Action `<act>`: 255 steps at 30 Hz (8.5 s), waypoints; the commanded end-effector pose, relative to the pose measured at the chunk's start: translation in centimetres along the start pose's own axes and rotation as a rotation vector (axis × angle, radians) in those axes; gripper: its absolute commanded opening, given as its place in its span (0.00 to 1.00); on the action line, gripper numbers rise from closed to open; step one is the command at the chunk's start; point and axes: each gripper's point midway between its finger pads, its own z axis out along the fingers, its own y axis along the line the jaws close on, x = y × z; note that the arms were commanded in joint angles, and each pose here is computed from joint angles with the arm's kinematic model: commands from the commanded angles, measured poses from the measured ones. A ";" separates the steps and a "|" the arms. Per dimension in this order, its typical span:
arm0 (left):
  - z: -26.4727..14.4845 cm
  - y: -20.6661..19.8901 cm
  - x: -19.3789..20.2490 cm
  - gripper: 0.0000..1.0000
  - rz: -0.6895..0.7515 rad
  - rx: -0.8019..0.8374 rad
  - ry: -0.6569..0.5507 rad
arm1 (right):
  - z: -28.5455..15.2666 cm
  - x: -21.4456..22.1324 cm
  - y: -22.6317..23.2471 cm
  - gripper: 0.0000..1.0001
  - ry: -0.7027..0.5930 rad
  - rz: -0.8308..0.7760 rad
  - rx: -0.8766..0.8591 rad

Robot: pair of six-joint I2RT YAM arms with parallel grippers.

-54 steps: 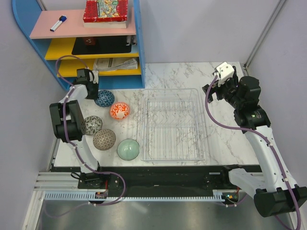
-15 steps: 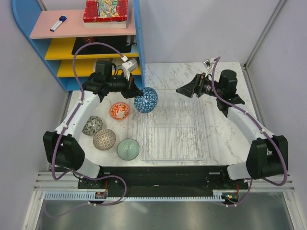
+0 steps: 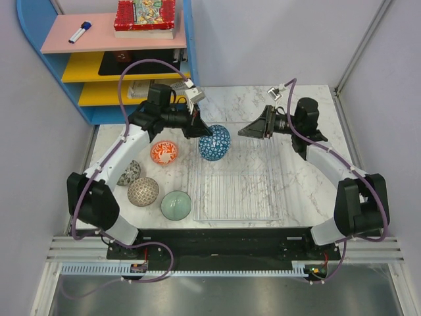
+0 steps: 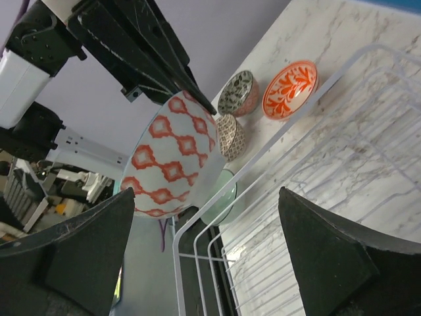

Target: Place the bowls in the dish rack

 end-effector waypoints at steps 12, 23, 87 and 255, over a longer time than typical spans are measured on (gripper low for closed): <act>1.9 1.5 -3.6 0.02 0.091 -0.100 -0.067 | 0.3 4.2 0.5 0.98 0.166 0.084 -0.085; 2.9 1.4 -3.0 0.02 0.106 -0.116 -0.068 | 0.9 4.1 0.4 0.98 0.154 0.128 -0.107; 1.9 5.1 -1.7 1.00 0.005 -0.220 -0.027 | -0.7 0.9 -6.8 0.00 -0.009 0.005 0.289; -14.4 20.2 20.2 0.77 -0.452 -0.766 0.315 | -2.0 1.6 -4.2 0.98 0.166 -0.769 1.079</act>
